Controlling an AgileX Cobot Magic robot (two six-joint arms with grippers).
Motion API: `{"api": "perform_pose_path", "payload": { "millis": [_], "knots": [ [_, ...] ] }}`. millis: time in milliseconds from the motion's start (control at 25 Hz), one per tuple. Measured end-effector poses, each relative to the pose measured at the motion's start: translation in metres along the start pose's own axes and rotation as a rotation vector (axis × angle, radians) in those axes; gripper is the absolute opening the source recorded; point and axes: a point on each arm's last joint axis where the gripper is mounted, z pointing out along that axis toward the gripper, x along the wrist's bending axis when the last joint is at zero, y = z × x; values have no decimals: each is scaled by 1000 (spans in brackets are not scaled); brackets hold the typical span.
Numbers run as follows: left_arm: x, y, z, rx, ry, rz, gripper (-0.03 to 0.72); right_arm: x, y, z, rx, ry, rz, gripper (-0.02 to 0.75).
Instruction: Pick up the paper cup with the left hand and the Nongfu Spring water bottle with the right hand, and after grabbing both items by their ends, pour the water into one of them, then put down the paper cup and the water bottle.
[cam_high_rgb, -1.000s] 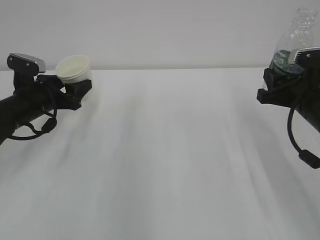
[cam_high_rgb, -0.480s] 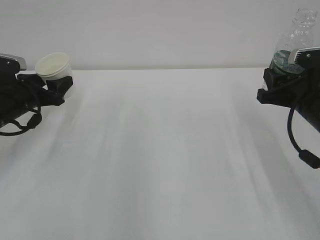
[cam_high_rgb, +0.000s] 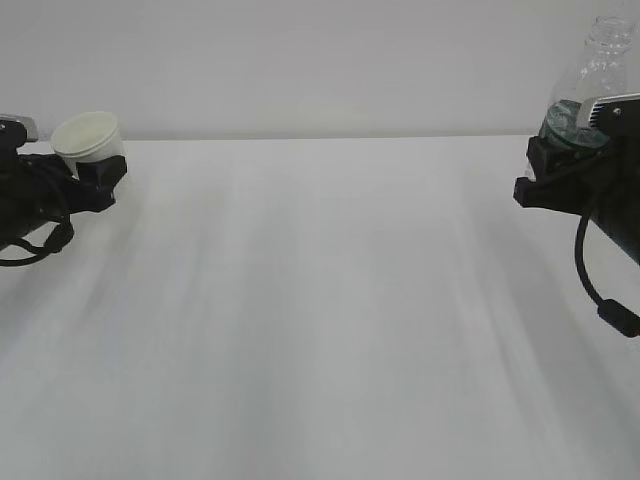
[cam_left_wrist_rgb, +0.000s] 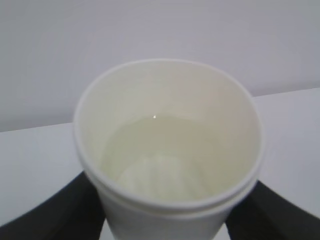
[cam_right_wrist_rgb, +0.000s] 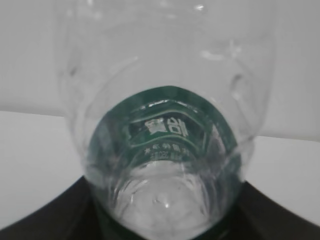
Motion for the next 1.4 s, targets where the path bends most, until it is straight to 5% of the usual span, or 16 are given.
{"api": "perform_pose_path", "payload": {
  "millis": [720, 1400],
  "knots": [
    [8, -55, 4, 38, 51, -30, 482, 0, 0, 0, 2, 0, 6, 405],
    [20, -69, 4, 3, 180, -26, 481, 0, -1, 0, 7, 1, 15, 405]
  ]
}}
